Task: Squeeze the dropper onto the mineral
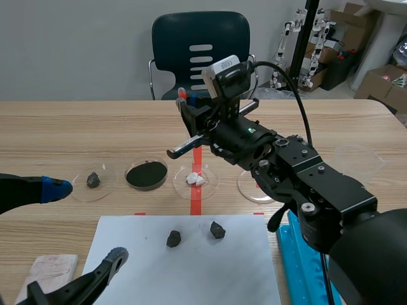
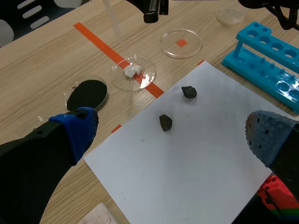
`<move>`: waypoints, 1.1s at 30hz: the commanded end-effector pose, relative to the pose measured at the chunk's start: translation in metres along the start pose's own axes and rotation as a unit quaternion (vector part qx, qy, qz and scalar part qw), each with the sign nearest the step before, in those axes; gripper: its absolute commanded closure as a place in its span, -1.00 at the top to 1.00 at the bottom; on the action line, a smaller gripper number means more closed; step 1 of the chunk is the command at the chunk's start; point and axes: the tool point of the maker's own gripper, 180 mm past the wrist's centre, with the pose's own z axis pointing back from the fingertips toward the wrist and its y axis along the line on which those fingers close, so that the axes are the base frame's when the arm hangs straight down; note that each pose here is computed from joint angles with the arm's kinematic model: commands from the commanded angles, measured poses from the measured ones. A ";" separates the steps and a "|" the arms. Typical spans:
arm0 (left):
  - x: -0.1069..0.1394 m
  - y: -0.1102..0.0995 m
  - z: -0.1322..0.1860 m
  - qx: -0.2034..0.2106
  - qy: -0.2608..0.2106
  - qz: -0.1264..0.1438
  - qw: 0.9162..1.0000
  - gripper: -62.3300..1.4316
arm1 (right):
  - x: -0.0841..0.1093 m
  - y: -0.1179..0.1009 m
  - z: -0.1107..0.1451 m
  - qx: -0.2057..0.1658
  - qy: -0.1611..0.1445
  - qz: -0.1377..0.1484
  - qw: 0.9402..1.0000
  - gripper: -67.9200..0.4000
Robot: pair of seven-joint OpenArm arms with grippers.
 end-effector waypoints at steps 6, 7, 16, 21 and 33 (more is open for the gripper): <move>0.007 0.001 0.000 0.003 -0.014 0.004 1.000 1.00 | 0.001 0.002 0.005 -0.004 -0.012 -0.011 1.000 -0.96; 0.007 0.001 0.000 0.003 -0.014 0.004 1.000 1.00 | 0.002 0.002 0.006 -0.004 -0.016 -0.012 1.000 -0.96; 0.007 0.001 0.000 0.003 -0.014 0.004 1.000 1.00 | 0.014 0.003 0.015 -0.003 -0.031 0.002 1.000 -0.96; 0.007 0.001 0.000 0.003 -0.014 0.004 1.000 1.00 | 0.013 0.002 0.015 -0.004 -0.027 0.004 1.000 -0.96; 0.007 0.001 0.000 0.003 -0.014 0.004 1.000 1.00 | 0.013 0.002 0.015 -0.004 -0.027 0.004 1.000 -0.96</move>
